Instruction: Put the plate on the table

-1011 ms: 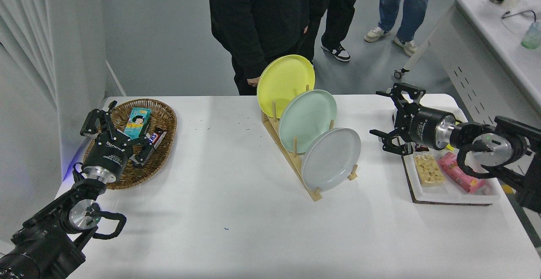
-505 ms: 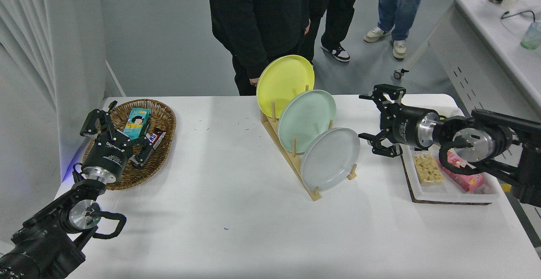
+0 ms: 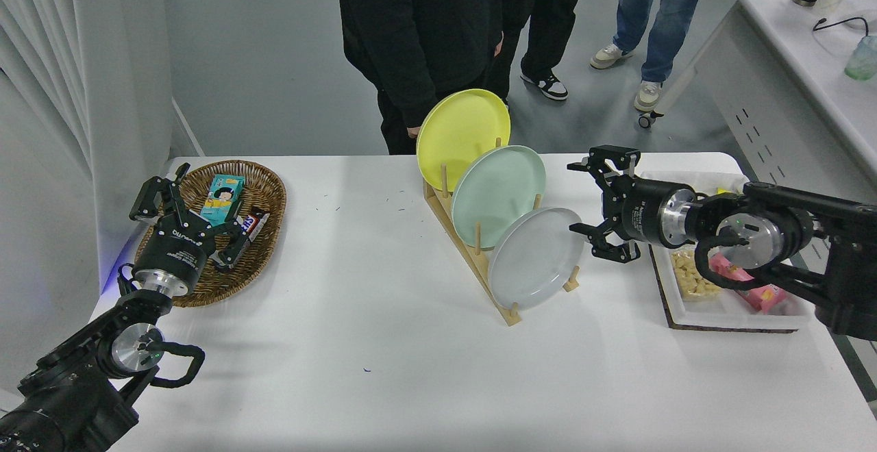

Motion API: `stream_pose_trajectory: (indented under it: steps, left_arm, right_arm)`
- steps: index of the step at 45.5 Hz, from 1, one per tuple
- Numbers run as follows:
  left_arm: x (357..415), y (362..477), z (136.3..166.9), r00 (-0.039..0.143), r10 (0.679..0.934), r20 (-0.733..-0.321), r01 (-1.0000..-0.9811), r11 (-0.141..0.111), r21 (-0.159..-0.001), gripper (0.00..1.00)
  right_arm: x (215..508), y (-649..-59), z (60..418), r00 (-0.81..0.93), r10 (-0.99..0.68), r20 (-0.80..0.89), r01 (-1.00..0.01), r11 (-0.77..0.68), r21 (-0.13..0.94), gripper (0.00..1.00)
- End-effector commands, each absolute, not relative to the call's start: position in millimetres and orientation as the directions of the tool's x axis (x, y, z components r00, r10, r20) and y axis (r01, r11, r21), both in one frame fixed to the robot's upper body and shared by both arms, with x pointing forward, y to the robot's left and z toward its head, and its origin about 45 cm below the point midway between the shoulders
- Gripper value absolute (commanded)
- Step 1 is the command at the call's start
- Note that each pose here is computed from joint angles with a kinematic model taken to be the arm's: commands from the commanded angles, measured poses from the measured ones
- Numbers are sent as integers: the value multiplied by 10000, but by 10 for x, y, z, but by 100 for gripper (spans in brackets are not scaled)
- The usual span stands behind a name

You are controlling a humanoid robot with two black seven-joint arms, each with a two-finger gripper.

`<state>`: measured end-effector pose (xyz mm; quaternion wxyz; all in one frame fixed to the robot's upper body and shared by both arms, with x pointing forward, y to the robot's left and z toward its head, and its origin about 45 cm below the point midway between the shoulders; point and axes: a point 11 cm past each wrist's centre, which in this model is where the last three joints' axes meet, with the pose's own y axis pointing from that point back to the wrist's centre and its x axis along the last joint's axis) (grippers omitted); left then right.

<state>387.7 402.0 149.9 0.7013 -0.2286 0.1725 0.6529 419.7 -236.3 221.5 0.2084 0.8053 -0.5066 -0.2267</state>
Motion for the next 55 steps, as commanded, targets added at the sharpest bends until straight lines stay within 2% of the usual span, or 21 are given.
stream_pose_trajectory:
  steps: [1,9,10,11,14,16,17,27,29,31,36,37,42,43,49,50,52,54,55]
  left_arm:
    - [3877,4018,1498,885,8366,-5406,-9945,437,-952,98]
    - [3882,4018,1506,892,8363,-5409,-9943,429,-975,98]
    - [3877,4018,1498,885,8366,-5406,-9945,437,-952,98]
    - [3881,4023,1507,891,8374,-5393,-9944,435,-968,98]
    - [3876,4024,1498,867,8368,-5406,-9946,415,-951,98]
    - [3882,4019,1507,892,8363,-5409,-9943,429,-975,98]
    - [3875,4022,1496,871,8370,-5402,-9946,427,-943,98]
    - [3876,4024,1501,880,8374,-5395,-9945,431,-953,98]
    - [3880,4027,1505,877,8378,-5389,-9945,425,-959,98]
    - [3875,4022,1495,871,8370,-5402,-9946,427,-943,98]
    - [3881,4022,1504,878,8367,-5405,-9944,419,-966,98]
    - [3875,4020,1496,884,8366,-5407,-9945,437,-950,98]
    - [3875,4022,1495,871,8370,-5402,-9946,427,-943,98]
    - [3882,4016,1504,896,8366,-5405,-9943,441,-966,98]
    - [3876,4018,1498,885,8366,-5406,-9945,437,-952,98]
    - [3882,4018,1506,892,8363,-5409,-9943,429,-975,98]
    - [3875,4022,1495,871,8370,-5402,-9946,427,-943,98]
    - [3882,4016,1504,896,8366,-5405,-9943,441,-966,98]
    - [3876,4023,1499,880,8363,-5412,-9945,426,-959,98]
  right_arm:
    - [4184,-2262,2137,3789,-9147,-1405,-7188,-3865,5779,84]
    - [4201,-2266,2144,3736,-9175,-1366,-7234,-3804,5762,84]
    - [4210,-2269,2141,3714,-9186,-1349,-7250,-3777,5760,84]
    - [4217,-2268,2138,3703,-9192,-1340,-7257,-3764,5759,84]
    - [4243,-2257,2110,3655,-9220,-1280,-7283,-3689,5775,83]
    - [4253,-2260,2107,3633,-9231,-1263,-7298,-3662,5773,81]
    - [4260,-2264,2114,3615,-9241,-1242,-7318,-3637,5764,79]
    - [4261,-2292,2083,3542,-9289,-1076,-7325,-3471,5856,78]
    - [4268,-2285,2067,3547,-9293,-1026,-7316,-3442,5884,76]
    - [4272,-2279,2045,3538,-9299,-1002,-7305,-3417,5913,76]
    - [4277,-2262,2039,3552,-9294,-1007,-7300,-3430,5912,73]
    - [4277,-2262,2039,3552,-9294,-1007,-7300,-3430,5912,73]
    - [4281,-2235,2047,3599,-9274,-1017,-7294,-3477,5892,68]
    - [4281,-2235,2047,3599,-9274,-1017,-7294,-3477,5892,68]
    - [4280,-2203,2048,3653,-9251,-1040,-7274,-3533,5883,67]
    - [4277,-2180,2043,3689,-9234,-1061,-7253,-3574,5884,65]
    - [4272,-2133,2038,3759,-9200,-1112,-7217,-3659,5876,64]
    - [4268,-2110,2033,3787,-9184,-1146,-7194,-3700,5878,64]
    - [4268,-2110,2033,3787,-9184,-1146,-7194,-3700,5878,64]
